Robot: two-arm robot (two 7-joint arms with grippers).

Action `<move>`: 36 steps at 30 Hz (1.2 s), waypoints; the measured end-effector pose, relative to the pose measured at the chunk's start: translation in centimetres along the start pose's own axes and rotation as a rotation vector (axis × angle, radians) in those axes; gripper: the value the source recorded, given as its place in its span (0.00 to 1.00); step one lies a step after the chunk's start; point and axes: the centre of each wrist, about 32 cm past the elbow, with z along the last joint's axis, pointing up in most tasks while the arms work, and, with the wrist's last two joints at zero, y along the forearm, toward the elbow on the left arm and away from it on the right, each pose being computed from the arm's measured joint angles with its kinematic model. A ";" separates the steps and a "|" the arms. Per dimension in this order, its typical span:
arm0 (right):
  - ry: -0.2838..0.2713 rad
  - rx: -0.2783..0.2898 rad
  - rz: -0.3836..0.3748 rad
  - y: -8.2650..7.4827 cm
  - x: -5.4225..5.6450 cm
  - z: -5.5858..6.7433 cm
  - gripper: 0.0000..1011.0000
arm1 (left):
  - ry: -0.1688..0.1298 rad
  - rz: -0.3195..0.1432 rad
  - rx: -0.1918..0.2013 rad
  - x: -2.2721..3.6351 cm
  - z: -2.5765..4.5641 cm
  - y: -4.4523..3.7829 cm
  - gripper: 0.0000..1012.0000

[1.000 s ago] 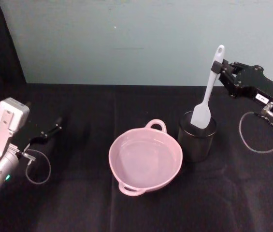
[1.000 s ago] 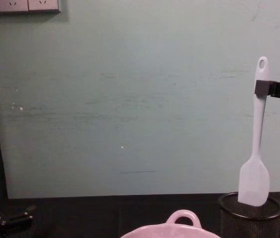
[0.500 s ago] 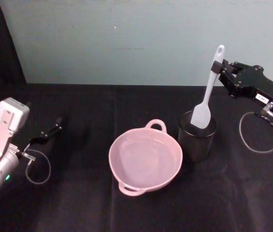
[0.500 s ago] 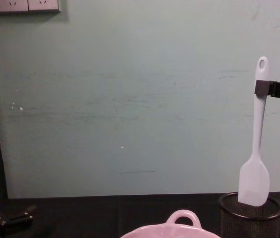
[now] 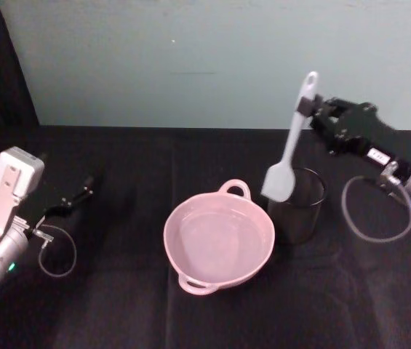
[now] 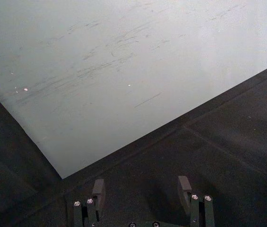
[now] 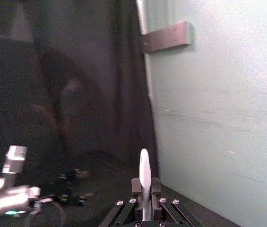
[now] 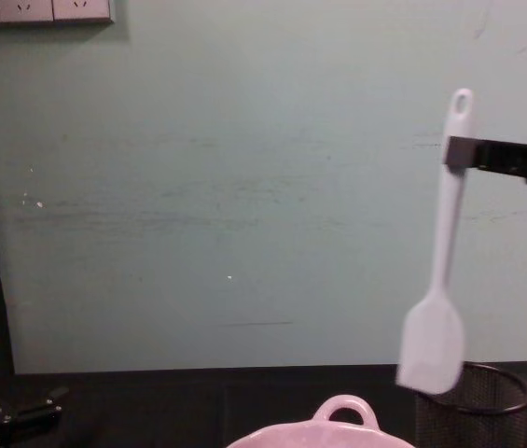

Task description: Use the one hand to pick up the spoon and stir the clear water in the bowl.

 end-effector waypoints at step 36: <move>0.019 -0.036 0.178 3.4 -4.1 -8.9 0.11 | 0.000 0.000 0.000 0.00 0.00 0.00 0.99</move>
